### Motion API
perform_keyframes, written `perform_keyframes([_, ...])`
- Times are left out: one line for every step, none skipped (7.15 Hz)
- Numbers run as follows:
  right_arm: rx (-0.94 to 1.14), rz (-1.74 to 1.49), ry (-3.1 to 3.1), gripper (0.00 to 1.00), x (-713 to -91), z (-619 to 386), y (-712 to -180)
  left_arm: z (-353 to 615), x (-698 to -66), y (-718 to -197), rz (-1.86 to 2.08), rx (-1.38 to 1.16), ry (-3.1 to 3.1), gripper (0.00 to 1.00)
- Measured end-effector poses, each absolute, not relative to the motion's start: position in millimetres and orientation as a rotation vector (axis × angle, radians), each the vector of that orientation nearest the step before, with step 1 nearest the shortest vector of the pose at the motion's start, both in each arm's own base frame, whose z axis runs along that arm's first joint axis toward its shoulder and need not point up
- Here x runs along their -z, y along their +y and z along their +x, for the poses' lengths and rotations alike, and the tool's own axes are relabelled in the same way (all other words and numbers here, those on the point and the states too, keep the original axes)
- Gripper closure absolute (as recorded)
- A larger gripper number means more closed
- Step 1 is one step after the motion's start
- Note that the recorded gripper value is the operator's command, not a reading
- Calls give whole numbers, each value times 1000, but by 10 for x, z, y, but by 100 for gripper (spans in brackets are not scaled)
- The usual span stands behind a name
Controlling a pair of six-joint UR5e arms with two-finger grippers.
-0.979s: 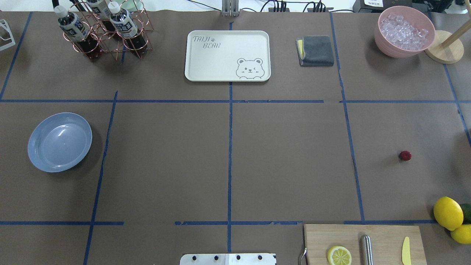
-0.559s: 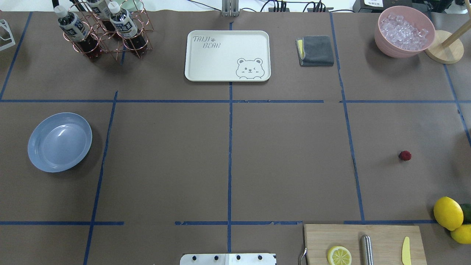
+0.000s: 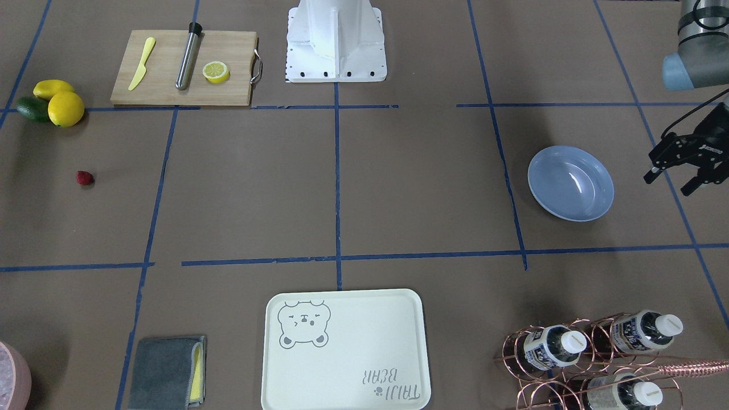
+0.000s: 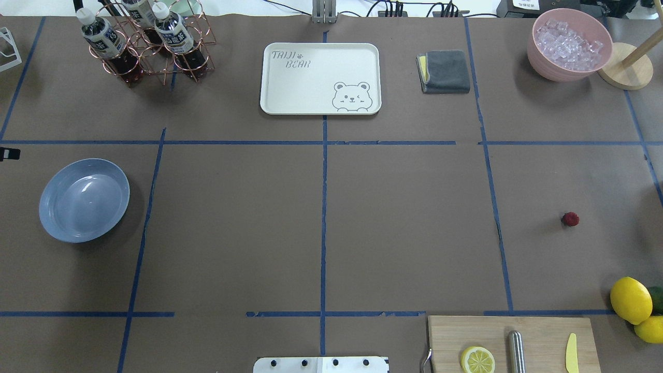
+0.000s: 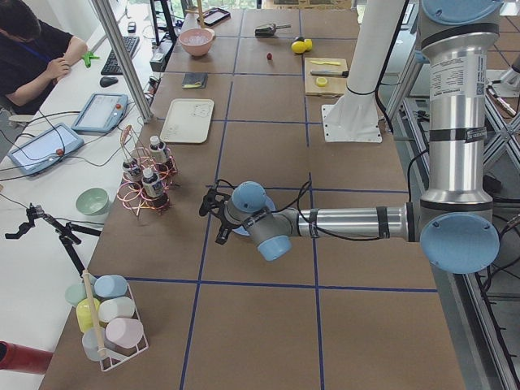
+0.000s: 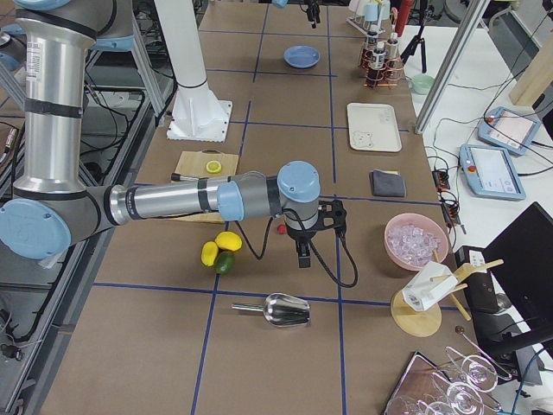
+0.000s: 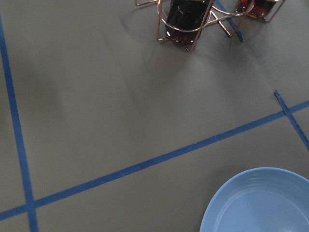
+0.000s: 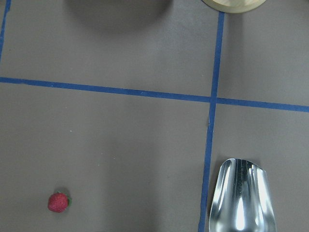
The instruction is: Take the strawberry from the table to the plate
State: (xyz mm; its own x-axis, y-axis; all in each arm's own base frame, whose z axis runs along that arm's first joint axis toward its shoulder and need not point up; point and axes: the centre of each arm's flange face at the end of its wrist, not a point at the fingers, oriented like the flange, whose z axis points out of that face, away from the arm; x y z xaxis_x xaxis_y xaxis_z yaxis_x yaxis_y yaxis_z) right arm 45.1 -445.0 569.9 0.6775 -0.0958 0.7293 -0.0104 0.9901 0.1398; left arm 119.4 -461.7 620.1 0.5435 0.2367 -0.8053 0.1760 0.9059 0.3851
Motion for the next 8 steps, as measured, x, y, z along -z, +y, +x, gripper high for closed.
perform_keyframes([48, 136, -826, 0, -5705, 451, -4446, 1337, -6319, -4493, 421, 37, 1049, 26])
perform_keyframes([47, 134, -826, 0, -5715, 451, -4441, 1449, -6406, -4370, 400, 85, 1066, 26])
perform_keyframes([46, 131, -831, 0, -5725, 448, -4433, 1570, -6474, -4271, 390, 110, 1066, 26])
perform_keyframes([46, 127, -839, 0, -5735, 443, -4421, 1675, -6515, -4212, 381, 115, 1062, 26])
perform_keyframes([45, 124, -843, 0, -5745, 441, -4408, 1761, -6549, -4171, 380, 111, 1058, 29])
perform_keyframes([44, 121, -844, 0, -5757, 440, -4399, 1830, -6574, -4142, 385, 105, 1053, 39])
perform_keyframes([43, 119, -845, 0, -5771, 440, -4396, 1893, -6593, -4120, 390, 100, 1047, 53])
perform_keyframes([42, 116, -845, 0, -5784, 440, -4395, 1940, -6602, -4106, 393, 99, 1042, 85])
